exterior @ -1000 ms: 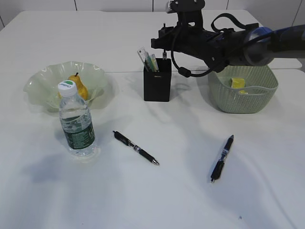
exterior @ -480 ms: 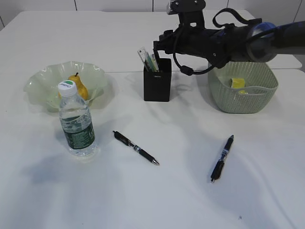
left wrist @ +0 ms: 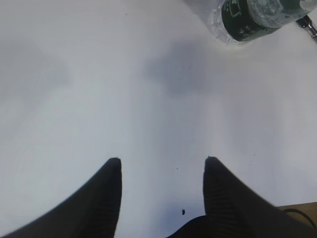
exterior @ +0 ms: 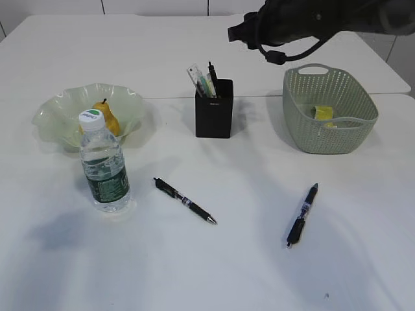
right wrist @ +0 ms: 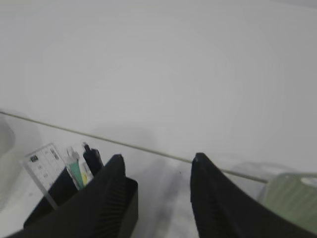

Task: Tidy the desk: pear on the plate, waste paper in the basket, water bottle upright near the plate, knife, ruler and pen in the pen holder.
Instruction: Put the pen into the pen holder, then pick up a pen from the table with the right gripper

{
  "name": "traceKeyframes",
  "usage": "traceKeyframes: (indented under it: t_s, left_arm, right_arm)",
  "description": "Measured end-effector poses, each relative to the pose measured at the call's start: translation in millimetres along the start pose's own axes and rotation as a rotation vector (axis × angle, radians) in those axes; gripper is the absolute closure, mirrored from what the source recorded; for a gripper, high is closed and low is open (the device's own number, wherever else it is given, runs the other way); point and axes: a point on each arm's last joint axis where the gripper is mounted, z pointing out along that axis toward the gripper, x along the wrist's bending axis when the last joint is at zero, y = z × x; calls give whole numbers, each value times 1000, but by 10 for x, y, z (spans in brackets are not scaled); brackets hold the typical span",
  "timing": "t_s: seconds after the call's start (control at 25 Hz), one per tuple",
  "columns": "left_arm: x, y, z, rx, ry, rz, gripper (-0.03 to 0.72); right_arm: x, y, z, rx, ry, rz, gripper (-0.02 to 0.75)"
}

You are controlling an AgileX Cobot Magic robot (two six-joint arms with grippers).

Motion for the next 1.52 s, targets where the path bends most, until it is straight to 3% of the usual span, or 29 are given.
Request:
traceKeyframes:
  t_s: [0.2,0.44,0.64,1.04,1.28,1.52]
  left_arm:
    - [0,-2,0,2,0,0,314]
    - [0,-2,0,2,0,0,314]
    - [0,-3,0,3,0,0,314]
    - [-3,-5,0,5,-3,-2,319]
    - [-3,-5,0,5,-3,-2,319]
    - [-3,-6,0,7,-3,-2,319]
  right_arm:
    - [-19,14,-246,171,11,-37,411]
    - [153,-43,-538,418,230,12,410]
    - [306,-81,-690,582,319,-2,410]
    - [895,64,-943,615,371,-102,432]
    - [1049,63,-935,677,385,-127,437]
    - [1128,113,-739,657,396,-112,554]
